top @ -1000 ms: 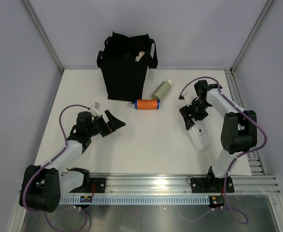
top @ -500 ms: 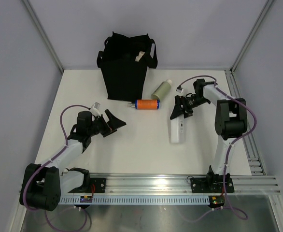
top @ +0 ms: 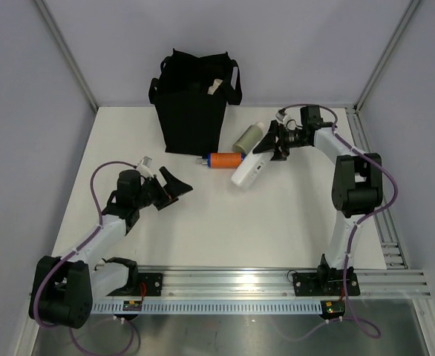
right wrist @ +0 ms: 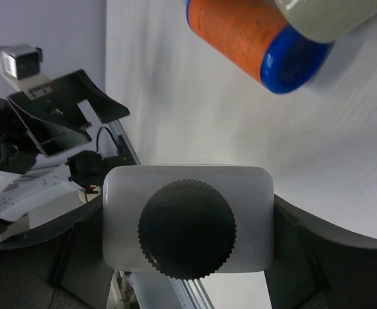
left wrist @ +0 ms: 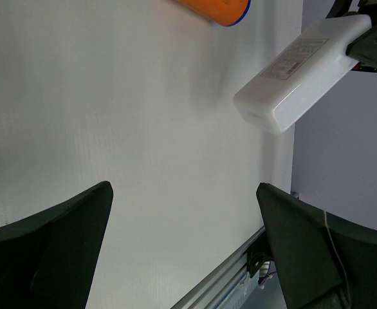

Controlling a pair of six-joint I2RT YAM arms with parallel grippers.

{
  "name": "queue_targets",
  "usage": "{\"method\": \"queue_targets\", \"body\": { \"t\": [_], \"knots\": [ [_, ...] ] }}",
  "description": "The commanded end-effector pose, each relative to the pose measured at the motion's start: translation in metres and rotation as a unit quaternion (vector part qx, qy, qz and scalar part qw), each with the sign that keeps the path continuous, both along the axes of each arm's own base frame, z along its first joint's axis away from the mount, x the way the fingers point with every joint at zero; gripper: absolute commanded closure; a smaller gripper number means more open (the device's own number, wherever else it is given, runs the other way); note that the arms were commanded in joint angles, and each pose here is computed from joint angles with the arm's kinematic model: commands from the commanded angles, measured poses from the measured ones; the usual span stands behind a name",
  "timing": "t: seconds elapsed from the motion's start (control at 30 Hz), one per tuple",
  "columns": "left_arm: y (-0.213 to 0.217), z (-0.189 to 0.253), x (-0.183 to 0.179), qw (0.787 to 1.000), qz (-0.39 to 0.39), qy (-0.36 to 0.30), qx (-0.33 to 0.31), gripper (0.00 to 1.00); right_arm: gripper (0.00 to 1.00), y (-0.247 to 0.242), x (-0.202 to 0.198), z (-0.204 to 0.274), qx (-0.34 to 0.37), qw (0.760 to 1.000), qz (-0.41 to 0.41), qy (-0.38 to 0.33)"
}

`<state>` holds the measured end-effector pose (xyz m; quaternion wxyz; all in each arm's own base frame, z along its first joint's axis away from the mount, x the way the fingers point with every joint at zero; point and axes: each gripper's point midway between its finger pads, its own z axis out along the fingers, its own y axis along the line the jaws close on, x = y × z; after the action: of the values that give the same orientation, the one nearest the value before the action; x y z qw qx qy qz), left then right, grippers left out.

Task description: Place the personal care products into the canvas bag

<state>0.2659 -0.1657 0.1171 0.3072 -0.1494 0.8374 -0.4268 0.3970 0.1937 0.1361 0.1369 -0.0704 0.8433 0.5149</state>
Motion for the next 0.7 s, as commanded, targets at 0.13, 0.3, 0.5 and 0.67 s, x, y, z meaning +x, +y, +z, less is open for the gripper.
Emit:
{"method": "queue_targets", "body": {
  "t": [0.13,0.3,0.5,0.67],
  "knots": [
    [-0.001,0.028,0.015,0.999,0.009,-0.037,-0.001,0.01,1.0,0.026,0.012,0.12,0.147,0.989,-0.007,-0.017],
    [0.0,0.028,0.017,0.999,0.008,-0.035,0.002,0.01,1.0,0.031,0.02,0.157,0.187,0.982,-0.027,-0.022],
    [-0.002,0.026,0.021,1.0,0.006,-0.03,0.003,0.01,1.0,0.046,0.032,0.221,0.21,0.975,-0.055,-0.048],
    [-0.001,0.025,0.023,1.0,0.006,-0.028,0.007,0.01,1.0,0.064,0.04,0.26,0.212,0.972,-0.09,-0.051]
  ]
}}
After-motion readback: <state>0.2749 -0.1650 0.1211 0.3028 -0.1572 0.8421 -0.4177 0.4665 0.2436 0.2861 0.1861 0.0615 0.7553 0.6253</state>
